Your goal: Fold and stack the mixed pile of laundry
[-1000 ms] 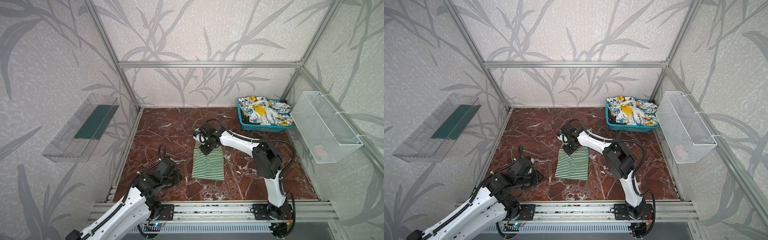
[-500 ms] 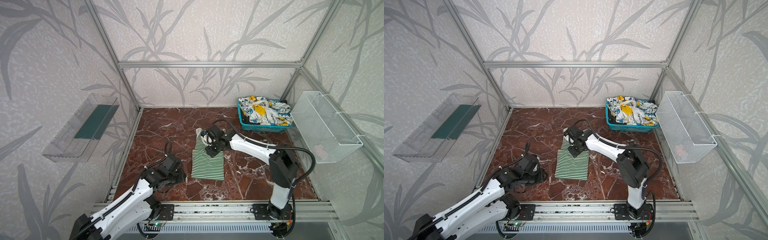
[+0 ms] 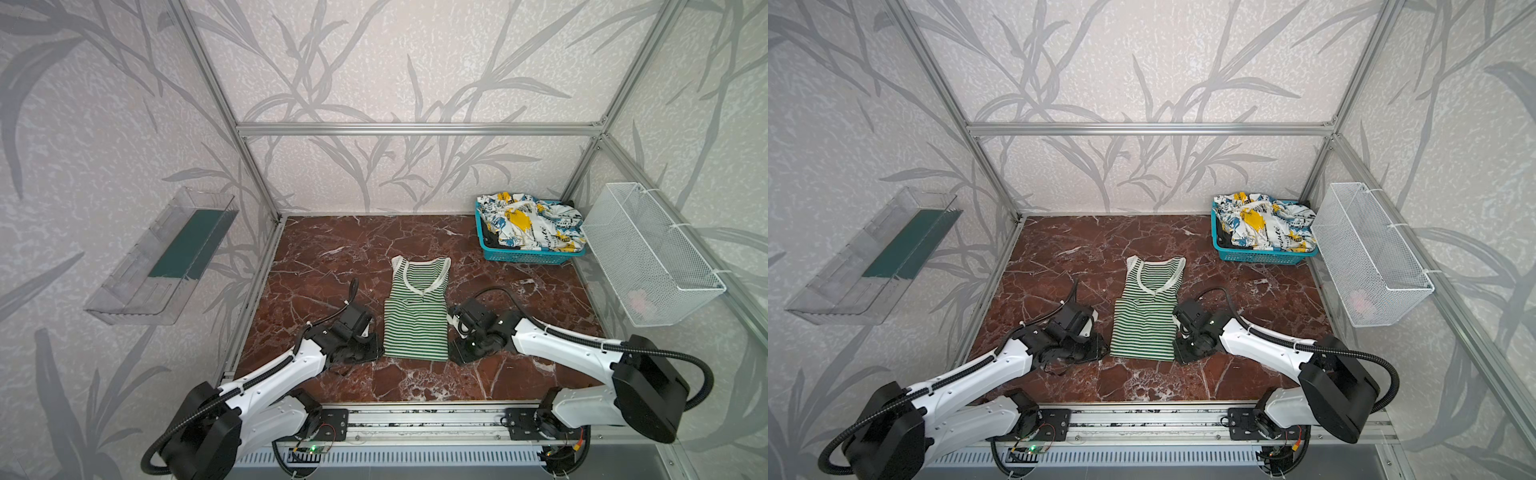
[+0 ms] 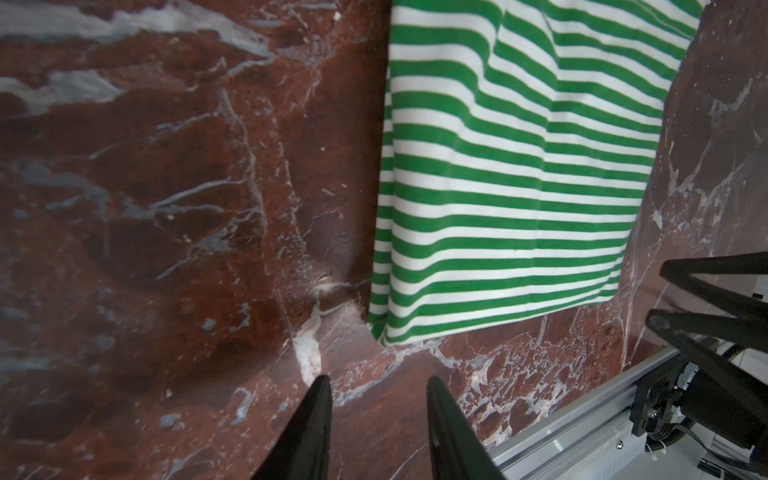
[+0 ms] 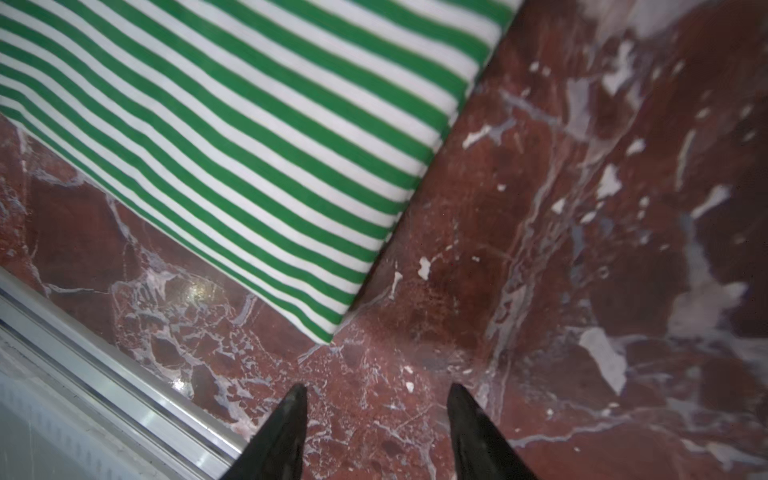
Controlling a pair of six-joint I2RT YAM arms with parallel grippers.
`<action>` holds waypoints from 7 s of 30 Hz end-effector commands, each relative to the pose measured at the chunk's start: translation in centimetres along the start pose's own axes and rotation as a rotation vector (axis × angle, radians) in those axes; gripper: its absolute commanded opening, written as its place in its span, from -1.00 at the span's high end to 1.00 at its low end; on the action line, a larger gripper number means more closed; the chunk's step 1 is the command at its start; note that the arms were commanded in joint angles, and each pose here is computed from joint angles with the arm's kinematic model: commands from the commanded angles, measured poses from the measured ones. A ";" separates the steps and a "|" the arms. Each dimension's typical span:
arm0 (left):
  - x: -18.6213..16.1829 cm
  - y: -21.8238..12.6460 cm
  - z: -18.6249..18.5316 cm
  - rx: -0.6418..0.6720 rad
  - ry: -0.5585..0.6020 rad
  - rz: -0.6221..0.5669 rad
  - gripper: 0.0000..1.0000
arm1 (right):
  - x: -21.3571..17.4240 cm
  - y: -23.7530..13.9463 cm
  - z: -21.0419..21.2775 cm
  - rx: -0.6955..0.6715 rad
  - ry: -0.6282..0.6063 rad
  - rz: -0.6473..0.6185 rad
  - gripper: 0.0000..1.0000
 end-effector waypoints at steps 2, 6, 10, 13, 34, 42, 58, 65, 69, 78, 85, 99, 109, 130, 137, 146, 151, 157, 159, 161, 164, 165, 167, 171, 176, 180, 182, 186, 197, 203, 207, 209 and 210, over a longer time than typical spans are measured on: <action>0.4 0.7 -1.1 -0.046 0.051 0.019 0.31 | 1.6 -0.2 2.2 0.126 0.063 -0.089 -0.08; -0.4 1.9 -0.6 -0.028 0.048 0.078 0.41 | 1.5 0.8 2.4 0.144 0.070 -0.072 -0.06; -0.9 2.6 0.1 0.004 0.042 0.104 0.49 | 1.5 1.9 2.5 0.161 0.085 -0.059 -0.03; -0.9 2.7 0.3 0.015 0.036 0.101 0.53 | 1.3 2.6 2.4 0.160 0.093 -0.048 0.01; 0.2 3.0 0.1 0.020 0.061 0.062 0.45 | -0.9 3.7 0.6 -0.032 0.147 0.020 0.37; 0.1 3.6 0.2 0.018 0.061 0.073 0.62 | -0.7 3.7 0.5 -0.060 0.152 0.002 0.57; -1.3 -0.2 -1.0 -0.009 0.049 0.105 1.00 | -1.7 0.7 2.1 -0.035 0.106 -0.004 1.00; -3.0 -2.1 -2.8 -0.064 0.044 0.180 1.00 | -3.3 -2.7 2.9 0.008 0.094 0.028 1.00; -4.4 -3.9 -4.3 -0.065 0.061 0.231 1.00 | -4.1 -5.1 3.5 0.045 0.097 0.040 1.00; -3.1 -7.8 -8.3 -0.117 0.056 0.174 1.00 | -4.2 -11.6 3.7 0.052 0.100 -0.035 1.00; 2.4 -7.0 -11.4 -0.147 0.128 0.128 1.00 | -0.4 -13.1 3.1 0.092 0.141 -0.127 1.00; 12.6 -3.2 -11.9 -0.191 0.148 0.155 1.00 | 11.3 -12.5 -0.2 0.163 0.193 -0.240 1.00; 16.9 0.2 -7.5 -0.123 0.040 0.109 1.00 | 18.2 -7.9 -2.8 0.140 0.188 -0.197 0.99; 23.7 0.3 -2.1 -0.081 -0.120 -0.216 0.45 | 23.6 -6.4 -1.7 0.075 -0.023 -0.330 0.14; 20.5 -1.7 -5.1 -0.080 0.100 -0.159 0.44 | 21.3 -5.4 1.7 0.110 -0.108 -0.272 0.24; 13.5 0.7 -3.3 -0.020 -0.013 -0.144 0.32 | 21.7 0.6 -0.6 0.029 -0.016 -0.188 0.47; 11.9 0.8 -1.9 0.010 -0.051 -0.155 0.20 | 22.6 3.5 -3.5 -0.119 0.062 -0.155 0.57; 12.0 0.4 -1.9 0.010 -0.045 -0.179 -0.15 | 21.7 6.7 -4.8 -0.164 0.117 -0.041 0.57; 12.4 0.4 -2.0 0.006 -0.034 -0.191 -0.27 | 21.7 6.6 -4.4 -0.144 0.116 -0.046 0.54; 12.8 0.9 -2.1 0.005 -0.020 -0.196 -0.30 | 21.7 5.8 -3.8 -0.111 0.103 -0.070 0.46; 13.3 2.0 -2.1 0.016 -0.005 -0.168 -0.30 | 22.0 3.2 -2.4 -0.062 0.070 -0.125 0.29; 13.4 2.6 -2.1 0.018 -0.004 -0.154 -0.30 | 22.2 2.0 -2.0 -0.052 0.059 -0.147 0.22; 13.5 3.5 -2.1 0.014 -0.008 -0.136 -0.25 | 22.2 -0.7 -1.0 -0.029 0.034 -0.176 0.16; 14.1 4.5 -2.3 0.010 -0.014 -0.124 -0.15 | 21.1 -7.1 0.5 -0.005 -0.015 -0.259 0.10; 14.4 5.7 -2.7 -0.010 -0.011 -0.097 0.05 | 17.7 -13.0 0.4 -0.037 -0.037 -0.347 0.06; 14.4 7.1 -2.8 -0.027 -0.026 -0.063 0.17 | 13.9 -14.9 -0.8 -0.050 0.002 -0.401 0.00; 14.5 7.7 -2.9 -0.039 -0.036 -0.051 0.23 | 12.2 -15.5 -1.4 -0.053 0.026 -0.427 -0.05; 15.0 8.7 -2.6 -0.004 -0.051 -0.025 0.47 | 9.2 -15.7 -2.9 -0.073 0.091 -0.456 -0.10; 25.6 3.9 7.8 0.383 -0.071 -0.057 0.98 | 6.0 -15.8 -4.7 -0.117 0.132 -0.453 -0.12; 33.6 0.5 14.4 0.576 -0.074 -0.066 1.00 | 5.5 -16.1 -4.7 -0.104 0.129 -0.469 -0.12; 36.8 -0.5 18.7 0.704 -0.089 -0.051 1.00 | 5.1 -15.9 -4.6 -0.084 0.128 -0.477 -0.12; 38.4 -1.0 20.2 0.761 -0.087 -0.080 1.00 | 4.9 -15.7 -4.6 -0.077 0.125 -0.483 -0.12; 38.9 -1.2 20.9 0.785 -0.084 -0.090 1.00 | 4.9 -15.6 -4.7 -0.077 0.125 -0.484 -0.12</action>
Point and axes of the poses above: each gripper's point midway between its finger pads, its own y axis out along the fingers, its own z axis along the line the jaws close on, x = y × z, the point moved 1 cm from there along -y, back along the fingers, and after that the axes turned 3 degrees about y, right-handed, at the moved point
